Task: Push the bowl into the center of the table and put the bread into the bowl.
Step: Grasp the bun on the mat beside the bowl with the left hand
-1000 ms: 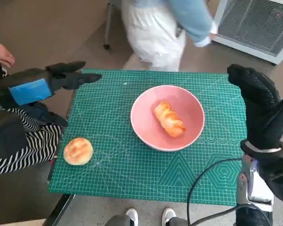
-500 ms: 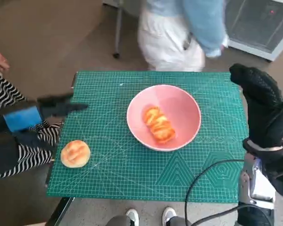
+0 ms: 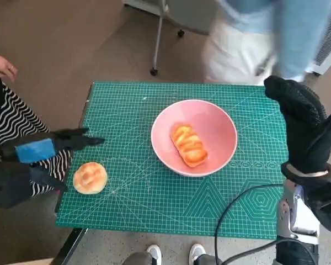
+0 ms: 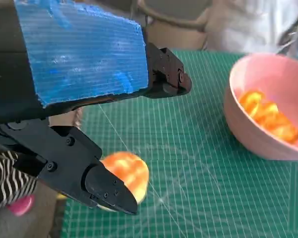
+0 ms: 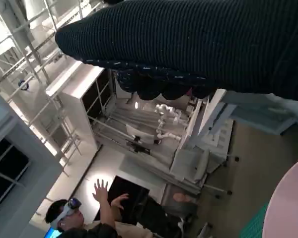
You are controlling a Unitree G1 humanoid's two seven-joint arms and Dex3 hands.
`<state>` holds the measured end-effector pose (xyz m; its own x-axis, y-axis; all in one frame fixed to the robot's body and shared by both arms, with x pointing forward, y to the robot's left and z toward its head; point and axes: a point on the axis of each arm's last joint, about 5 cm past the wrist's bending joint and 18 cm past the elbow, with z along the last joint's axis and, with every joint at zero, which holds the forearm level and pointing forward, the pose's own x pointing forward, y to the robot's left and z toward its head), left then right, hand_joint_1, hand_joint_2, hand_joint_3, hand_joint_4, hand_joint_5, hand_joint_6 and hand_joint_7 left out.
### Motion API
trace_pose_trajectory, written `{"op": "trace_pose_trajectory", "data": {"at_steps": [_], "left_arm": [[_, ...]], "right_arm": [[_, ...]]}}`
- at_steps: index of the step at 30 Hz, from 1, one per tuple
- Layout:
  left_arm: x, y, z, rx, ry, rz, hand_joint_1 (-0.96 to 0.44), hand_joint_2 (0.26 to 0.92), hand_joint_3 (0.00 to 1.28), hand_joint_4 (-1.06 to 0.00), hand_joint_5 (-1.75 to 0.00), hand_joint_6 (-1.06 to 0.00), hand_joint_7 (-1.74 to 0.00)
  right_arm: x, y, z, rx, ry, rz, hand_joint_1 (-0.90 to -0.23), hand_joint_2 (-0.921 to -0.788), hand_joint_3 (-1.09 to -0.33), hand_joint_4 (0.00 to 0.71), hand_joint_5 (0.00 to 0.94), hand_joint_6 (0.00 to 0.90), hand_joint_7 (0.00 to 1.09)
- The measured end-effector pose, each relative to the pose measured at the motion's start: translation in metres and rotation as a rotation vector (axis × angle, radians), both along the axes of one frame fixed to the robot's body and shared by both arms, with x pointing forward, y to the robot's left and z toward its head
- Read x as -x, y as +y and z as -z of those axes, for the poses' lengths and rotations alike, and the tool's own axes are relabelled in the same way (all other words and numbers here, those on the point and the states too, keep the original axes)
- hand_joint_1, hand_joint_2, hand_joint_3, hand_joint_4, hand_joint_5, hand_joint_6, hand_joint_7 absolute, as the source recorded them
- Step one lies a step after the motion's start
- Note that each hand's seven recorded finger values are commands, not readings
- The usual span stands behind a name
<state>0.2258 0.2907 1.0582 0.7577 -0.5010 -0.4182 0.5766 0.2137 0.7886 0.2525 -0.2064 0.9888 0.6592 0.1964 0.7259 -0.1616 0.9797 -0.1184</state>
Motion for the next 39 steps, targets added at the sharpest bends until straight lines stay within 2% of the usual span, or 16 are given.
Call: {"op": "trace_pose_trajectory", "data": {"at_steps": [12, 20, 26, 30, 33, 34, 37, 38, 39], "left_arm": [[-0.003, -0.006, 0.019, -0.071, 0.059, -0.023, -0.17, 0.692, 0.00, -0.12, -0.01, -0.32, -0.01], [-0.006, -0.012, 0.041, -0.128, 0.068, -0.057, -0.12, 0.691, 0.00, -0.19, -0.02, -0.37, -0.02], [-0.009, -0.015, 0.062, -0.142, 0.109, -0.072, -0.05, 0.702, 0.01, -0.29, -0.02, -0.43, -0.03], [-0.011, -0.015, 0.074, -0.163, 0.140, -0.086, -0.03, 0.734, 0.03, -0.39, -0.02, -0.52, -0.04], [-0.013, -0.015, 0.079, -0.194, 0.145, -0.098, 0.00, 0.750, 0.09, -0.52, -0.02, -0.63, -0.06], [-0.013, -0.015, 0.079, -0.203, 0.141, -0.101, 0.00, 0.742, 0.12, -0.55, -0.02, -0.65, -0.05], [-0.015, -0.015, 0.078, -0.222, 0.126, -0.108, 0.03, 0.678, 0.34, -0.74, -0.03, -0.77, -0.07], [-0.015, -0.016, 0.079, -0.225, 0.123, -0.109, 0.04, 0.673, 0.36, -0.77, -0.04, -0.79, -0.07], [-0.015, -0.015, 0.079, -0.226, 0.121, -0.110, -0.11, 0.761, 0.26, -0.85, -0.07, -0.74, -0.49]], "right_arm": [[0.0015, -0.004, -0.003, 0.010, -0.004, 0.000, -0.728, -0.921, -0.794, 0.133, 0.000, 0.013, 0.55], [0.0021, -0.004, -0.003, 0.011, -0.004, 0.000, -0.726, -0.921, -0.794, 0.133, 0.000, 0.013, 0.55], [0.0031, -0.003, -0.004, 0.013, -0.006, -0.001, -0.723, -0.921, -0.791, 0.135, 0.001, 0.015, 0.55], [0.0036, -0.003, -0.005, 0.014, -0.005, -0.003, -0.721, -0.921, -0.792, 0.134, 0.000, 0.015, 0.55], [0.0040, -0.003, -0.006, 0.016, -0.004, -0.004, -0.721, -0.921, -0.793, 0.134, 0.000, 0.014, 0.55], [0.0041, -0.004, -0.006, 0.018, -0.004, -0.003, -0.721, -0.921, -0.793, 0.134, 0.000, 0.014, 0.55], [0.0042, -0.004, -0.007, 0.020, -0.002, -0.004, -0.724, -0.921, -0.793, 0.133, 0.000, 0.014, 0.55], [0.0042, -0.004, -0.007, 0.021, -0.001, -0.004, -0.725, -0.921, -0.793, 0.133, 0.000, 0.014, 0.55], [0.0042, -0.004, -0.007, 0.021, 0.000, -0.004, -0.725, -0.921, -0.793, 0.133, 0.000, 0.014, 0.55]]}}
